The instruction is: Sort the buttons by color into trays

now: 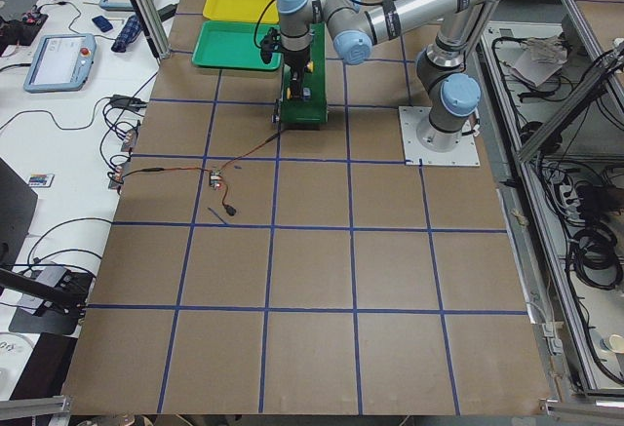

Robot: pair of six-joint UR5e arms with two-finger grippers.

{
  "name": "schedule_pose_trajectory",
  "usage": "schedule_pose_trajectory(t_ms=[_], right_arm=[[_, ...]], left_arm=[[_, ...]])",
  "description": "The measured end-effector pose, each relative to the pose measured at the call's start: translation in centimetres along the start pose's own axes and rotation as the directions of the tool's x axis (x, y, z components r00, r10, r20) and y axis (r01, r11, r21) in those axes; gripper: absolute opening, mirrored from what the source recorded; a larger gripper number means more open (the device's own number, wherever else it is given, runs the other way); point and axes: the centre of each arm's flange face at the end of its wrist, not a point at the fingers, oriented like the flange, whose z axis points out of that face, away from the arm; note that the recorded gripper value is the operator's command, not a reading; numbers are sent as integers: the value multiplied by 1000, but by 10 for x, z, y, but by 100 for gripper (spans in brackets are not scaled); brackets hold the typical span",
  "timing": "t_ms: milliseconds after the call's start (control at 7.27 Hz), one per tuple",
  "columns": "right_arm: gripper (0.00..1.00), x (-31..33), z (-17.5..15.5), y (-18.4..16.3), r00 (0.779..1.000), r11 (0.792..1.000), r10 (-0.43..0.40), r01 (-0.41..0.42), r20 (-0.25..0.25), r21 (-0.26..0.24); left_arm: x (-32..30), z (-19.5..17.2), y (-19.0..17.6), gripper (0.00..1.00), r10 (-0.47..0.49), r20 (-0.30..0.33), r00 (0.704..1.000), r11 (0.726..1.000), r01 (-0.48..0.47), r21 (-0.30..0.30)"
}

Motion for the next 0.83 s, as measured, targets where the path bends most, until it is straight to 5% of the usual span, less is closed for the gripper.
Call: schedule_pose_trajectory(t_ms=[413,826], right_arm=[[100,0,0,0,1000,1000,1,-1,0,1],[100,-1,-1,1,1000,1000,13,-13,4,-4]], left_arm=[[3,-48,14,100,0,20,1000,1000,0,-13],[5,-47,20,100,2,14,1000,999,-1,-34]])
